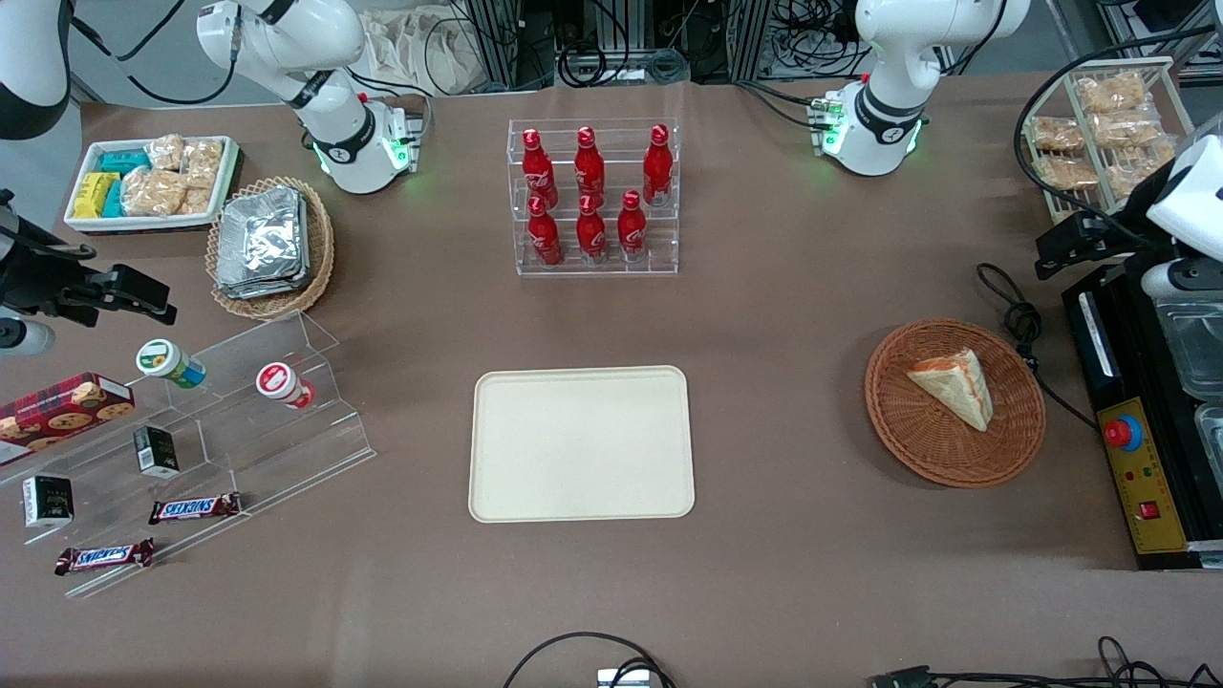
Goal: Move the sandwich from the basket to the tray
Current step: 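Move the left gripper over the wrapped sandwich in the wicker basket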
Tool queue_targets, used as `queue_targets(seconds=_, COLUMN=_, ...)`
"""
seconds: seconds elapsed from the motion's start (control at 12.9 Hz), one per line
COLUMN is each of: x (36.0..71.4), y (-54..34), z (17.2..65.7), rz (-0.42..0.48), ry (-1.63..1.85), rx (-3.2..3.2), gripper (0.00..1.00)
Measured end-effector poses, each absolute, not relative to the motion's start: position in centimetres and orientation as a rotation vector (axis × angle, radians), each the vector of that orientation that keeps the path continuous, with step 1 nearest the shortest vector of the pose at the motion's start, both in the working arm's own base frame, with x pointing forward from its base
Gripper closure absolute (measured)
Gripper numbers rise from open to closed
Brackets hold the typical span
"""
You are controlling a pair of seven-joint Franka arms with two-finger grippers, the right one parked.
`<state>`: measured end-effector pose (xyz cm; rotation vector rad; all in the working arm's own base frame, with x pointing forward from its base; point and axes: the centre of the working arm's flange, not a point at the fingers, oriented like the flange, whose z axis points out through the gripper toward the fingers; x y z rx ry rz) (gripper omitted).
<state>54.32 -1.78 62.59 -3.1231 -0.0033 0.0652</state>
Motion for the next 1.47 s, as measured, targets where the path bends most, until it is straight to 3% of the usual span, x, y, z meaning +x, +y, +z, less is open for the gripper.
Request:
queue_targets(seconds=0.39, x=54.5, y=-1.8, z=62.2, rz=0.076, ry=-0.048, rx=-3.122, gripper=0.00)
queue_targets(seconds=0.77, x=55.8, y=-1.7, z=57.9, rz=0.167, ry=-0.230, rx=-3.102, gripper=0.00)
queue_targets(seconds=1.47, x=55.2, y=0.6, z=47.0, rz=0.075, ry=-0.601, rx=-3.057, gripper=0.00)
